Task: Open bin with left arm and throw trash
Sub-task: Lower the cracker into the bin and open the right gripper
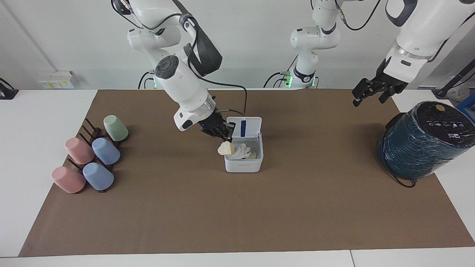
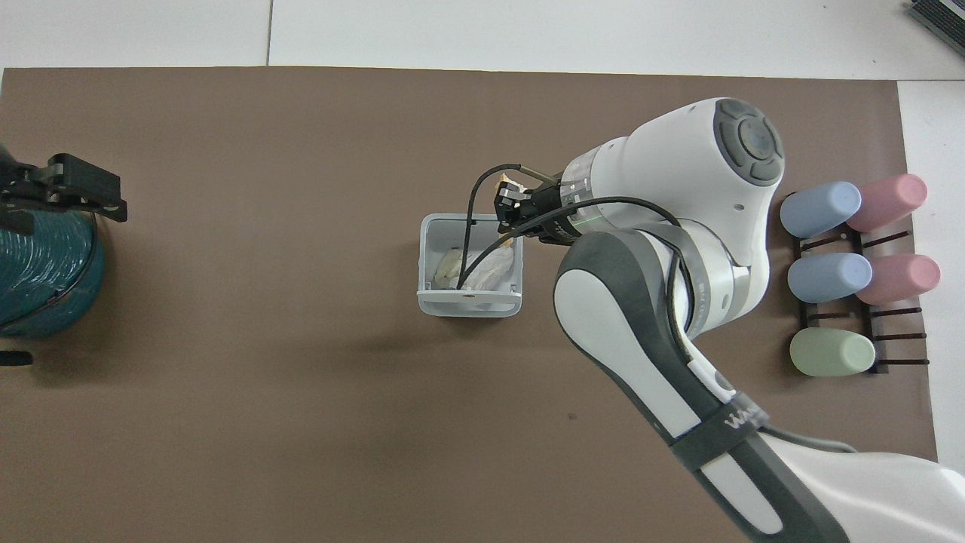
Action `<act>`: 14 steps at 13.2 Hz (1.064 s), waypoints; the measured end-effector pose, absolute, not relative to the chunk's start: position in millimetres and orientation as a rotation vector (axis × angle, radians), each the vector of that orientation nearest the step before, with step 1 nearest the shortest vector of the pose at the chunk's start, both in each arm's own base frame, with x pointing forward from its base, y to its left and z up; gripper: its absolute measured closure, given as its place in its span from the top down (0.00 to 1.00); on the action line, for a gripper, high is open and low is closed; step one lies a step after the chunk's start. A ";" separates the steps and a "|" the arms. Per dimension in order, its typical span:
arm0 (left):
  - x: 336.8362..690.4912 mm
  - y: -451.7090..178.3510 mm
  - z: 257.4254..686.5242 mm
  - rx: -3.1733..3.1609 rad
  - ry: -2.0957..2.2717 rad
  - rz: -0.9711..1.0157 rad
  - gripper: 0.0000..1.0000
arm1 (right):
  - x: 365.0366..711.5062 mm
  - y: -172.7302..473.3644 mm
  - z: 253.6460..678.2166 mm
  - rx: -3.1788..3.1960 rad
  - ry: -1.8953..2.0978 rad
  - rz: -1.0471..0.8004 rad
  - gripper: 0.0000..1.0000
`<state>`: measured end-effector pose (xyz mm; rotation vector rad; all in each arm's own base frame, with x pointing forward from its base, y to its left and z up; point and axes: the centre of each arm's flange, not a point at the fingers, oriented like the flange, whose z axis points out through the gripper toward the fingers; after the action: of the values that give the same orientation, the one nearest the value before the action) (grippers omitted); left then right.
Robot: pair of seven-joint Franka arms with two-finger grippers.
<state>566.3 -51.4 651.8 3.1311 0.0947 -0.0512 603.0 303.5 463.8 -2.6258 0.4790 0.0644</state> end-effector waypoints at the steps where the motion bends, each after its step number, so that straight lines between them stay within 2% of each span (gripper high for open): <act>1: 563.1 -55.0 647.2 3.136 0.081 -0.069 1.00 | 601.6 315.9 456.3 -2.609 0.482 0.075 0.11; 5: 558.5 -62.0 621.3 3.144 0.058 -0.130 1.00 | 591.2 357.7 416.8 -2.613 0.457 0.130 0.11; 8: 556.8 -61.6 621.3 3.145 0.058 -0.122 1.00 | 591.6 362.6 398.3 -2.621 0.462 0.152 0.15; 9: 556.4 -61.4 622.2 3.145 0.058 -0.118 1.00 | 592.6 361.2 397.0 -2.622 0.466 0.153 0.22; 12: 556.2 -60.7 623.2 3.146 0.058 -0.113 1.00 | 592.9 360.7 396.8 -2.633 0.459 0.145 0.55; 14: 556.3 -60.4 623.1 3.146 0.059 -0.113 1.00 | 594.1 358.8 399.1 -2.640 0.454 0.131 0.80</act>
<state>556.3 -60.4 623.1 3.1459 0.0589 -0.1128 594.1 358.8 399.1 -2.6399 0.4538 0.1314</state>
